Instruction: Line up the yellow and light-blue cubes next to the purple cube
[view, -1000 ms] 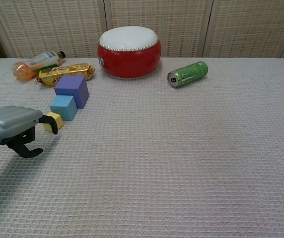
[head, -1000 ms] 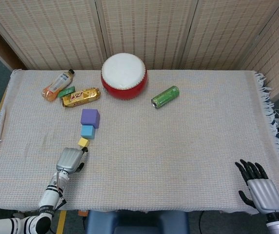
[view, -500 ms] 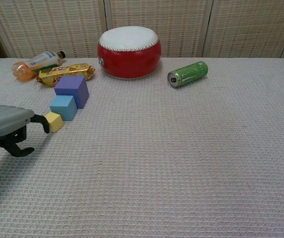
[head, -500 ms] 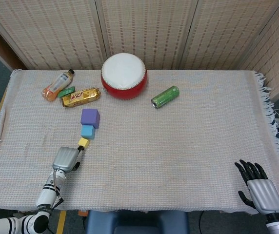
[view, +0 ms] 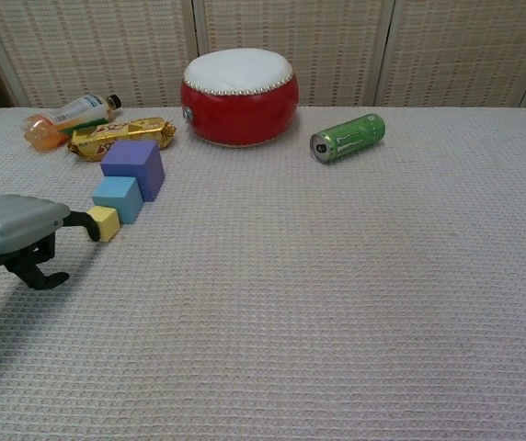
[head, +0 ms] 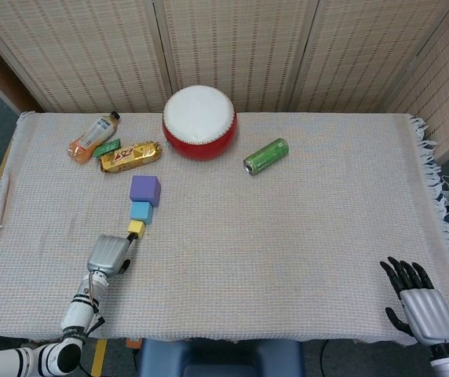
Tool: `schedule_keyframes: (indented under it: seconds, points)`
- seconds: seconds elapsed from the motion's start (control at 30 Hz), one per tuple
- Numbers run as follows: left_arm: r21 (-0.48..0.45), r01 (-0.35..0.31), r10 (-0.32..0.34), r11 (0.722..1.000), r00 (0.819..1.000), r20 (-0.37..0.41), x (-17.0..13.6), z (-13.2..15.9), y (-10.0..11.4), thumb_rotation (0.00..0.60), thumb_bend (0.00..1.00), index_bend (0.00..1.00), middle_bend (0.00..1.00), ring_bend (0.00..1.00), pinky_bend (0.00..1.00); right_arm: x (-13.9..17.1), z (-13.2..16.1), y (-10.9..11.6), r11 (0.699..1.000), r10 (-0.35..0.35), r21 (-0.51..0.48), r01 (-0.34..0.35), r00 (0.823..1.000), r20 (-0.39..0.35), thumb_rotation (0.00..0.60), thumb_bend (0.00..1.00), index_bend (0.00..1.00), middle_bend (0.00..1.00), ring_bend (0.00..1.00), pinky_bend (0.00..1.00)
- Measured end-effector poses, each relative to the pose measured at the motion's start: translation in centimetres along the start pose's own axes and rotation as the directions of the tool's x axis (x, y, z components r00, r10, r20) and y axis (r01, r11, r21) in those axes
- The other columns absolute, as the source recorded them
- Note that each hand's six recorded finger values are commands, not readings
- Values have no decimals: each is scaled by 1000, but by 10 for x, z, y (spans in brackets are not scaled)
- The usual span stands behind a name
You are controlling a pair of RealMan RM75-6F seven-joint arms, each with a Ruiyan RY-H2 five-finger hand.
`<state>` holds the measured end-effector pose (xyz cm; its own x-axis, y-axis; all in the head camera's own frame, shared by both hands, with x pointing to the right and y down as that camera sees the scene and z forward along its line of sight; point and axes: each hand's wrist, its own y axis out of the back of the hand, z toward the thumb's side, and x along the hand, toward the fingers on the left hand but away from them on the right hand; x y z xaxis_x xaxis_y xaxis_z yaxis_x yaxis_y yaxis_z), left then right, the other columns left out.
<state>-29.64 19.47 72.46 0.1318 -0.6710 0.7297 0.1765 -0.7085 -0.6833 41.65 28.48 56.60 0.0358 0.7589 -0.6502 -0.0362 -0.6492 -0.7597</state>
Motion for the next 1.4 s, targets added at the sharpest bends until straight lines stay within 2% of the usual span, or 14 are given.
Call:
schedule_keyframes:
  seconds: [1.4]
  points:
    - [-4,-1,1,1000,1000,-4,10,4,0,600,375,221,1000,1000,1000,0,-1,2,1000,-3,-3,3,1000,3,600,101,0,0,0,0]
